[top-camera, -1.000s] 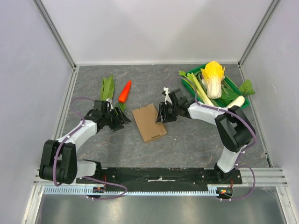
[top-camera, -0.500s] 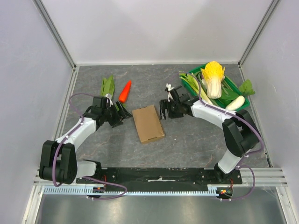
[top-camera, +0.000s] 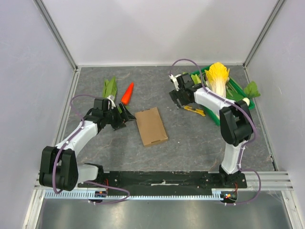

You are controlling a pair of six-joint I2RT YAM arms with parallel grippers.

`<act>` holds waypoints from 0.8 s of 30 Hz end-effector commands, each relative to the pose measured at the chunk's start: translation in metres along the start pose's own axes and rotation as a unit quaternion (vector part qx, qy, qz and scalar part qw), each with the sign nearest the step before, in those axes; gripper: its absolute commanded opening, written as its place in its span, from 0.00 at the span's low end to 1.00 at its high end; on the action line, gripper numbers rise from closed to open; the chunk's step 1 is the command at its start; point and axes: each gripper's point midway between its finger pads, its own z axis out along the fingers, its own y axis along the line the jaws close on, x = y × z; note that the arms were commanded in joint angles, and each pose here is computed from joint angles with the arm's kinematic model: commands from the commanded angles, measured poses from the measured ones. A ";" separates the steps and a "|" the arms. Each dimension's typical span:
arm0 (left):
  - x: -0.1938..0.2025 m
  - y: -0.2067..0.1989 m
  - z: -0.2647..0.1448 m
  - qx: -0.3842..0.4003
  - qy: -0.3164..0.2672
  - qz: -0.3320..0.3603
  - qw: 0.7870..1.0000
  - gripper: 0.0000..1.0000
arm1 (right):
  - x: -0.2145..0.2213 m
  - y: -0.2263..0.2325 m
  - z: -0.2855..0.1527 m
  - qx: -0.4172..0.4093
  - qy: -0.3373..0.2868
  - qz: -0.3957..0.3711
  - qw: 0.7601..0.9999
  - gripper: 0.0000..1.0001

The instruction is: Unpack the express box

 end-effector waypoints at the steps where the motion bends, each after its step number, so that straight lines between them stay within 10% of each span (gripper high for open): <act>1: 0.004 -0.017 -0.001 0.042 0.017 0.022 0.999 0.82 | 0.017 -0.042 0.016 0.004 0.051 -0.038 0.998 0.88; 24: -0.015 -0.010 -0.013 -0.008 -0.026 0.057 0.998 0.81 | 0.069 -0.026 0.029 -0.091 0.113 0.081 0.986 0.84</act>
